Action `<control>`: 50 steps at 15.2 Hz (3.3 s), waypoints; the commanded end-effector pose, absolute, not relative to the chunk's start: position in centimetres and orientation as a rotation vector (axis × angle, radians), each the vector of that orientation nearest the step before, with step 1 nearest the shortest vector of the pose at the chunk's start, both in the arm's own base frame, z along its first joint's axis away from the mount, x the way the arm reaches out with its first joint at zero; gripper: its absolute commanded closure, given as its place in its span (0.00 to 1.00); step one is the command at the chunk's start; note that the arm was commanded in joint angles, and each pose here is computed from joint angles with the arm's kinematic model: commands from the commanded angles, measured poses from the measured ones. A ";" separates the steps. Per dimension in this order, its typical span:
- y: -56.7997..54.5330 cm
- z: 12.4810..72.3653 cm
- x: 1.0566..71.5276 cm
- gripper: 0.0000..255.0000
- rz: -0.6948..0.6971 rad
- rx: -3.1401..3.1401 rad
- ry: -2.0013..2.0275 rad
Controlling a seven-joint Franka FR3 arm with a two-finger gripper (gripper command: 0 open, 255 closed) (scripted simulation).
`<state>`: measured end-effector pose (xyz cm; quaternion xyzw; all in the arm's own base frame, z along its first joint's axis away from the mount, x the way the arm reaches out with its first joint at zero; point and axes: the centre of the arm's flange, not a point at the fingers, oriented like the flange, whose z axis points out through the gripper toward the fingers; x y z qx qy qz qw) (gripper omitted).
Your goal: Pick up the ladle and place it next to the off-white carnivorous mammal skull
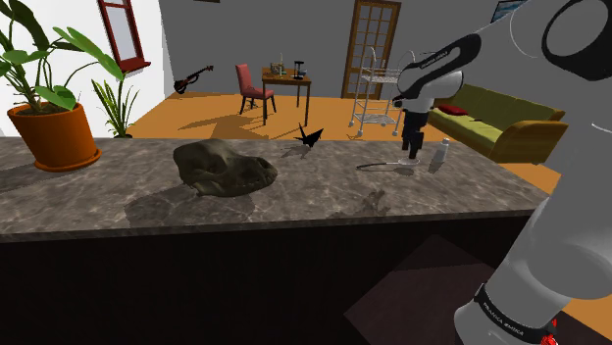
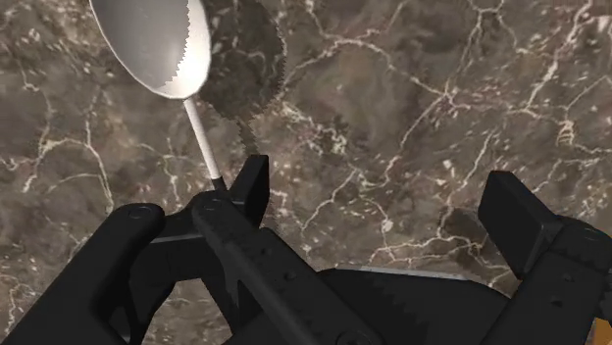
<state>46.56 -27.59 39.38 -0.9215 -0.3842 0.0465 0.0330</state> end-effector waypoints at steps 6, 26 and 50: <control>-31.5 34.8 53.8 0.00 0.123 -2.692 -1.452; -32.1 29.7 55.2 1.00 0.118 -2.655 -1.513; -32.1 38.7 55.2 1.00 0.118 -2.655 -1.513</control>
